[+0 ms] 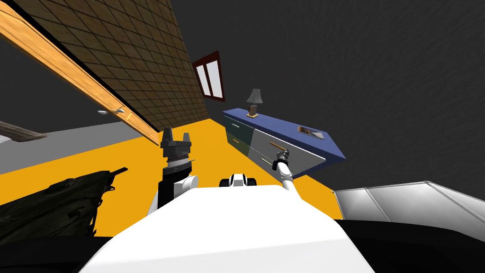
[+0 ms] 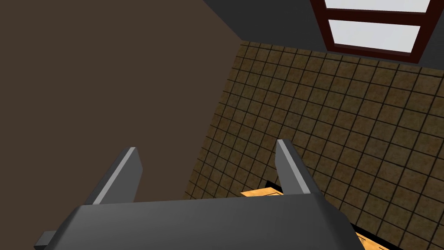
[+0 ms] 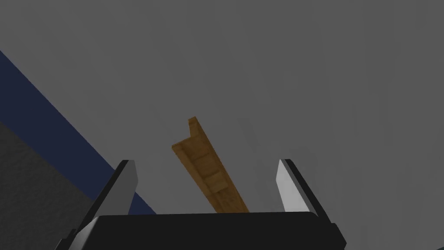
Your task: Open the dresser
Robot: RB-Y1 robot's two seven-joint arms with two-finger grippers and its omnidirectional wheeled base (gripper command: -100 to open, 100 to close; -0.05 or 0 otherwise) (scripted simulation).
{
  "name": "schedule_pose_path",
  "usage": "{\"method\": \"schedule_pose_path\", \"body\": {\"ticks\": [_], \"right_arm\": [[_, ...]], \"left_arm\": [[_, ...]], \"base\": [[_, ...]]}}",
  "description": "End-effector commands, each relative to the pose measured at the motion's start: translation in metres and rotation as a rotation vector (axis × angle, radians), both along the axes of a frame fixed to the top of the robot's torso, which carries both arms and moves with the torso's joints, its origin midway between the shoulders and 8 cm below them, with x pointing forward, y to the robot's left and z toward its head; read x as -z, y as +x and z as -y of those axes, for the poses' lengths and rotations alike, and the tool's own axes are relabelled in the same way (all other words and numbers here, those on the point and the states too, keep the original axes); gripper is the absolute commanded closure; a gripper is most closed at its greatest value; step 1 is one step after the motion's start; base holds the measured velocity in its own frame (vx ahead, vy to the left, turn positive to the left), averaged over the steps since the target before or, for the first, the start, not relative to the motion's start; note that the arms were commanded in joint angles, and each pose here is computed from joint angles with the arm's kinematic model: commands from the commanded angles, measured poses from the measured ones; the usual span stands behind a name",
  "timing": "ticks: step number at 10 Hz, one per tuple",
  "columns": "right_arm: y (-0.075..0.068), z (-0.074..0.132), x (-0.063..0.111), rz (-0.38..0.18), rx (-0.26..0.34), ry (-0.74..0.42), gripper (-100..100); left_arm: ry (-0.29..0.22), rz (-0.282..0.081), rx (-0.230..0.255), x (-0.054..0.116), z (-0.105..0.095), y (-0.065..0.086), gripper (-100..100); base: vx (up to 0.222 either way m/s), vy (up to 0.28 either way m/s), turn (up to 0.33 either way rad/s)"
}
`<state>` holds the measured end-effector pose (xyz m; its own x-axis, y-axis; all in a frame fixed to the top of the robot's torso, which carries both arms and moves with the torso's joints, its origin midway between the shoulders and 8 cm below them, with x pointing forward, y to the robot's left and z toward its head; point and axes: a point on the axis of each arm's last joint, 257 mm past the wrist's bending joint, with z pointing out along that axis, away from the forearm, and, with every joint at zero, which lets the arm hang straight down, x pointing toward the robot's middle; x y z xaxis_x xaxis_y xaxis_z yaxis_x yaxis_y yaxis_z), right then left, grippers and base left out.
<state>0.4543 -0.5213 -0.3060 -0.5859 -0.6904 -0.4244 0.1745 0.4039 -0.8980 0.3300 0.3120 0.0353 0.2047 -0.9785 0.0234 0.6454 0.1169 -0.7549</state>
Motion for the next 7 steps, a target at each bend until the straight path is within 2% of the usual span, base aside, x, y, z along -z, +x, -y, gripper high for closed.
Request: {"method": "schedule_pose_path", "body": {"ticks": [1, 4, 5, 6, 7], "right_arm": [[-0.0028, -0.0008, -0.0022, 0.002, -0.031, -0.002, 100], [-0.0087, -0.0045, -0.0054, -0.001, -0.094, -0.003, 100], [-0.0076, -0.0029, -0.0046, 0.000, -0.078, -0.006, 100], [-0.0100, 0.0022, -0.0070, -0.018, -0.082, -0.039, -100], [-0.0112, 0.0049, -0.0080, -0.026, -0.082, -0.055, -100]], "left_arm": [[0.000, 0.000, 0.000, 0.0000, 0.0000, 0.0000, 0], [0.000, 0.000, 0.000, 0.0000, 0.0001, 0.0000, 0], [-0.001, 0.000, 0.000, -0.0001, 0.0001, 0.0000, 0], [0.000, 0.000, 0.000, -0.0001, 0.0001, 0.0000, 0], [0.000, 0.000, 0.000, 0.0000, 0.0000, 0.0000, 0]], "base": [[-0.012, 0.101, -0.180], [-0.025, 0.226, -0.252], [-0.024, 0.126, -0.036], [0.068, 0.072, 0.019], [0.164, 0.110, 0.006]]}}
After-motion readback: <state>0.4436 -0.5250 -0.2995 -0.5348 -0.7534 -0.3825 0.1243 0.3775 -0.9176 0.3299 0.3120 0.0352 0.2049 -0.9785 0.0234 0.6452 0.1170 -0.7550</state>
